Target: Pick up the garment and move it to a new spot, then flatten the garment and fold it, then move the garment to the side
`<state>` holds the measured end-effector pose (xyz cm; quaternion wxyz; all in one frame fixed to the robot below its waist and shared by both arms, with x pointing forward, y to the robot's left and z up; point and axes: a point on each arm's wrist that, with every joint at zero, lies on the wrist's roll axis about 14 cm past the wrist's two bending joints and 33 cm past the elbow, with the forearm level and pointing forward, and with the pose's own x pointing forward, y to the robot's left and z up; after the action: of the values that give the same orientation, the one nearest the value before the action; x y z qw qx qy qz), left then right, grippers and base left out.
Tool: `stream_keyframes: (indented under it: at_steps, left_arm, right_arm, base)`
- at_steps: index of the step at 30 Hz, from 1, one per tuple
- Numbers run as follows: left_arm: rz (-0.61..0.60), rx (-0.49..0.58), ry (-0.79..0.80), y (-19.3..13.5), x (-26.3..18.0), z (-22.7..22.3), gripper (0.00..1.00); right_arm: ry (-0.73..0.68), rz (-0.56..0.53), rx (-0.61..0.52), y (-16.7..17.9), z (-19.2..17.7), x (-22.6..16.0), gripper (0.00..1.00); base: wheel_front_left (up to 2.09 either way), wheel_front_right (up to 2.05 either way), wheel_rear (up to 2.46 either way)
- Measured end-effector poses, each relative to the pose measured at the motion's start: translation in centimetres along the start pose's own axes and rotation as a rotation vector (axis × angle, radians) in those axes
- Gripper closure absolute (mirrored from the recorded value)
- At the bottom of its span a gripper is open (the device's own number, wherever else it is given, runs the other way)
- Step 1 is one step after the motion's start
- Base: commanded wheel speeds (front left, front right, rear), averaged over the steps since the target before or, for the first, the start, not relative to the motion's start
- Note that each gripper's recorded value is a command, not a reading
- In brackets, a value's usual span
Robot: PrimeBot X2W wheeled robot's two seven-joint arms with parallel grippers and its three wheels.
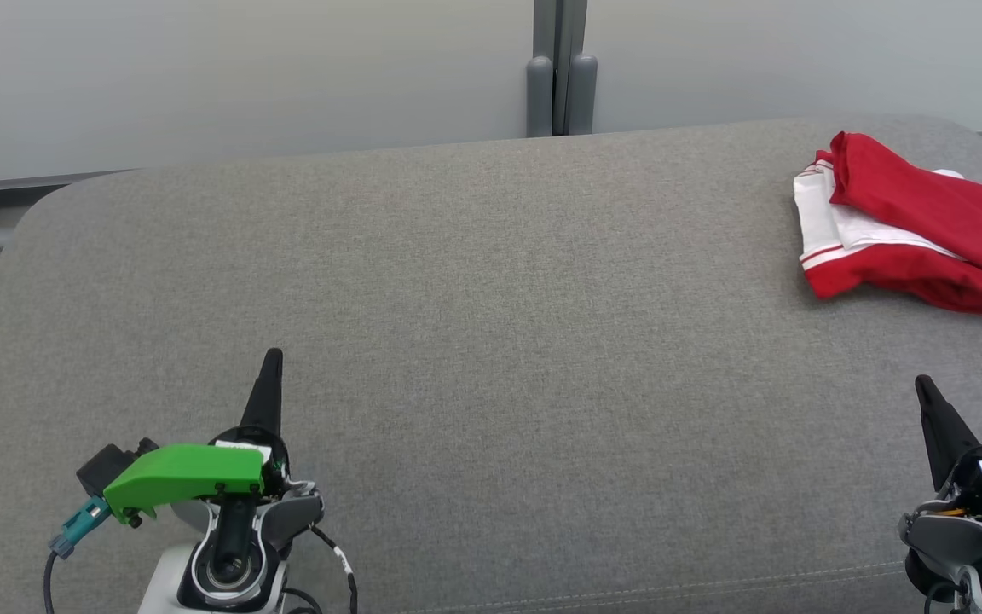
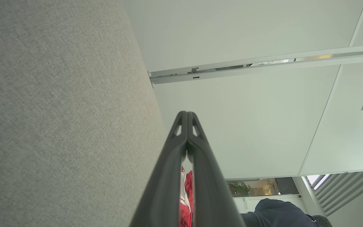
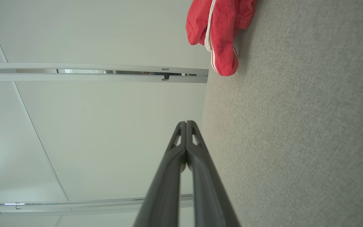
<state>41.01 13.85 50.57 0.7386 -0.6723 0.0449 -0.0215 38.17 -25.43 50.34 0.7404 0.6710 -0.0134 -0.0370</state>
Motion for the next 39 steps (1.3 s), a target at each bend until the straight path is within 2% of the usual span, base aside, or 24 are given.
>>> stream_keyframes:
  at_steps: [15, 39]
  left_arm:
    - [-0.027, -0.090, 0.005, -0.7, 0.5, -0.4, 1.00]
    - [-0.028, -0.099, 0.004, -0.7, 0.5, -0.4, 1.00]
  right_arm:
    - [-0.027, 0.026, 0.102, 0.3, 1.2, -0.3, 1.00]
    - [-0.027, 0.026, 0.103, 0.3, 1.2, -0.3, 1.00]
  base:
    - [0.00, 0.00, 0.00]
    - [0.00, 0.00, 0.00]
